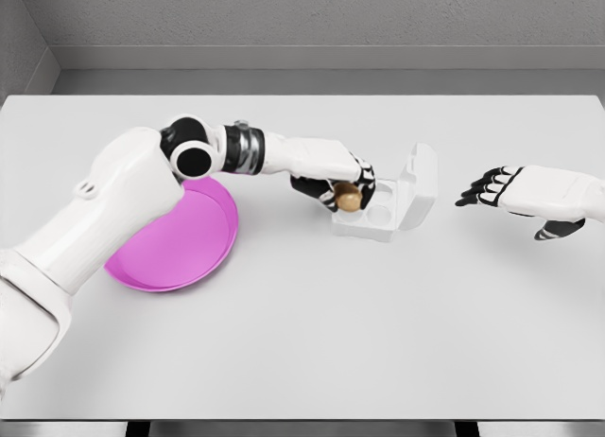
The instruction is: Pack egg into the box and close the box lid
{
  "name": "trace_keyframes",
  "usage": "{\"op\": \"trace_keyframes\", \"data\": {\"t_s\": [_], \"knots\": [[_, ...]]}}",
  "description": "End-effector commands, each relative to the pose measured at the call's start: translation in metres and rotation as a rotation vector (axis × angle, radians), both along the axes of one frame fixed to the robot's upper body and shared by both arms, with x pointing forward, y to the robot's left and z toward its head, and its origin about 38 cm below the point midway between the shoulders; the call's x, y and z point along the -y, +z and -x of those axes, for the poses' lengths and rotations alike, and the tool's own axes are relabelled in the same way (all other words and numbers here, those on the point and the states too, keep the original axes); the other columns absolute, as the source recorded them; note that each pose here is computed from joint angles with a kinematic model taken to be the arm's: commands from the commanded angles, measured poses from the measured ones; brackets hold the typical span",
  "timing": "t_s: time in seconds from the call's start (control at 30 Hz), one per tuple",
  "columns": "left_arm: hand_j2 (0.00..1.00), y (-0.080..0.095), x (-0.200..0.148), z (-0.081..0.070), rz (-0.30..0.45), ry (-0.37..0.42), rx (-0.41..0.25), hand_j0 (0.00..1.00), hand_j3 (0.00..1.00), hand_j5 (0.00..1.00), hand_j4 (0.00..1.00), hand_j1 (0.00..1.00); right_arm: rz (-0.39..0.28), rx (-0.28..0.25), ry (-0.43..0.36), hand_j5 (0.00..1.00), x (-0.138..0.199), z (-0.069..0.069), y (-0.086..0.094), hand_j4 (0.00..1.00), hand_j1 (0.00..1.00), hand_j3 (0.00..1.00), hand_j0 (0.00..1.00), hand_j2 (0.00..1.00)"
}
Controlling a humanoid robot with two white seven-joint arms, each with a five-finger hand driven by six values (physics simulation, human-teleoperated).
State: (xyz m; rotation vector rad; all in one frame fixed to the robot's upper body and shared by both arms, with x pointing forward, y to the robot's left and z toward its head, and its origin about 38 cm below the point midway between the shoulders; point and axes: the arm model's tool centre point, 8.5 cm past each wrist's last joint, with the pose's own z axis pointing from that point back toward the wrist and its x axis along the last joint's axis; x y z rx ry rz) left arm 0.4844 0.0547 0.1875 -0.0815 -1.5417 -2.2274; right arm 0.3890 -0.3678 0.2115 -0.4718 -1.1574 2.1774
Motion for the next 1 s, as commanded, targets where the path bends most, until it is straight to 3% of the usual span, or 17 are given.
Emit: {"op": "trace_keyframes", "data": {"t_s": [0.0, 0.3, 0.63, 0.87, 0.97], "knots": [[0.24, -0.002, 0.008, 0.0, -0.001, -0.001, -0.006, 0.24, 0.24, 0.24, 0.24, 0.24, -0.003, -0.001, -0.003, 1.0, 0.0, 0.0, 0.0, 1.0, 1.0, 1.0, 1.0, 1.0], [0.26, -0.001, 0.003, -0.005, -0.009, 0.014, -0.003, 0.26, 0.26, 0.26, 0.26, 0.26, -0.002, -0.006, 0.001, 1.0, -0.001, 0.001, -0.001, 1.0, 1.0, 1.0, 1.0, 1.0], [0.27, -0.012, -0.001, -0.009, -0.029, 0.04, -0.03, 0.27, 0.27, 0.27, 0.27, 0.27, 0.001, -0.006, 0.0, 1.0, 0.0, 0.001, -0.001, 1.0, 1.0, 1.0, 1.0, 1.0], [0.4, -0.013, 0.001, -0.008, -0.029, 0.036, -0.031, 0.4, 0.4, 0.4, 0.4, 0.4, 0.001, 0.001, -0.001, 1.0, 0.001, 0.0, 0.003, 1.0, 1.0, 1.0, 1.0, 1.0], [0.54, -0.012, 0.001, -0.009, -0.026, 0.037, -0.031, 0.54, 0.54, 0.54, 0.54, 0.54, 0.002, 0.001, -0.001, 1.0, 0.001, 0.0, 0.003, 1.0, 1.0, 1.0, 1.0, 1.0]]}}
